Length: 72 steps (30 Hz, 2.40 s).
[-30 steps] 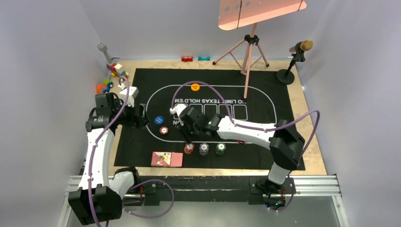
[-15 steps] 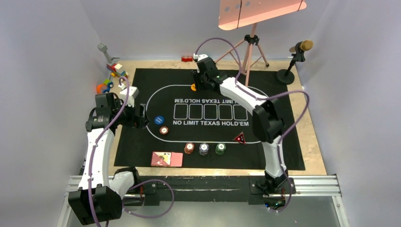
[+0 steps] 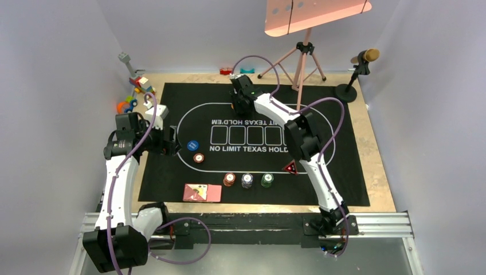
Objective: Distribute texas hold em gaming equipment
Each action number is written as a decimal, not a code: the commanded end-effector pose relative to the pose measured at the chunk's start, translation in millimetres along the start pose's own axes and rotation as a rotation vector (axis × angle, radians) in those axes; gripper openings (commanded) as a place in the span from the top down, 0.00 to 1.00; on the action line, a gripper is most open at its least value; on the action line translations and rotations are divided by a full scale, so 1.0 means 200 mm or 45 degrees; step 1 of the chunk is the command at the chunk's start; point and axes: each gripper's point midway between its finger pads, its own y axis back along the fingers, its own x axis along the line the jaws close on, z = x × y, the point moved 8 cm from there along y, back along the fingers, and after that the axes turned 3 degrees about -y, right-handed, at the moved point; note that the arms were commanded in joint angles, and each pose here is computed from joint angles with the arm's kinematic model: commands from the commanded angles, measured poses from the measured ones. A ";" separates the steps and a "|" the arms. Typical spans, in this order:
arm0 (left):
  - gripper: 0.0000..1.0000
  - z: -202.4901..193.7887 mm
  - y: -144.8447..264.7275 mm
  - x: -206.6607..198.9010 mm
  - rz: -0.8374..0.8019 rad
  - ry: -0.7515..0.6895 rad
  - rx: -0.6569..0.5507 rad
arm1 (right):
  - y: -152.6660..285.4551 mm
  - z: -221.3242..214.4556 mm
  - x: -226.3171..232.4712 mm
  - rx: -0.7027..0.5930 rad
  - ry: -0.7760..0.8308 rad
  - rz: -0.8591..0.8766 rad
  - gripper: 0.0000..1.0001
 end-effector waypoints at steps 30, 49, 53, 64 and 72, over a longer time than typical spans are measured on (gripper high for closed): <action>0.00 0.03 0.01 0.00 -0.003 -0.050 -0.068 | 0.14 0.00 -0.02 -0.037 0.010 0.025 0.45; 0.00 0.03 0.03 -0.01 -0.004 -0.067 -0.089 | 0.75 0.08 0.12 -0.256 0.047 0.132 0.09; 0.00 0.03 0.03 -0.01 -0.008 -0.075 -0.101 | 0.92 -0.20 0.28 -0.163 0.158 0.231 0.07; 0.00 0.03 0.03 -0.01 -0.010 -0.073 -0.094 | 1.13 -0.75 0.56 0.032 0.324 0.502 0.06; 0.00 0.03 0.03 -0.01 0.000 -0.073 -0.101 | 1.02 -0.92 0.61 0.154 0.361 0.527 0.06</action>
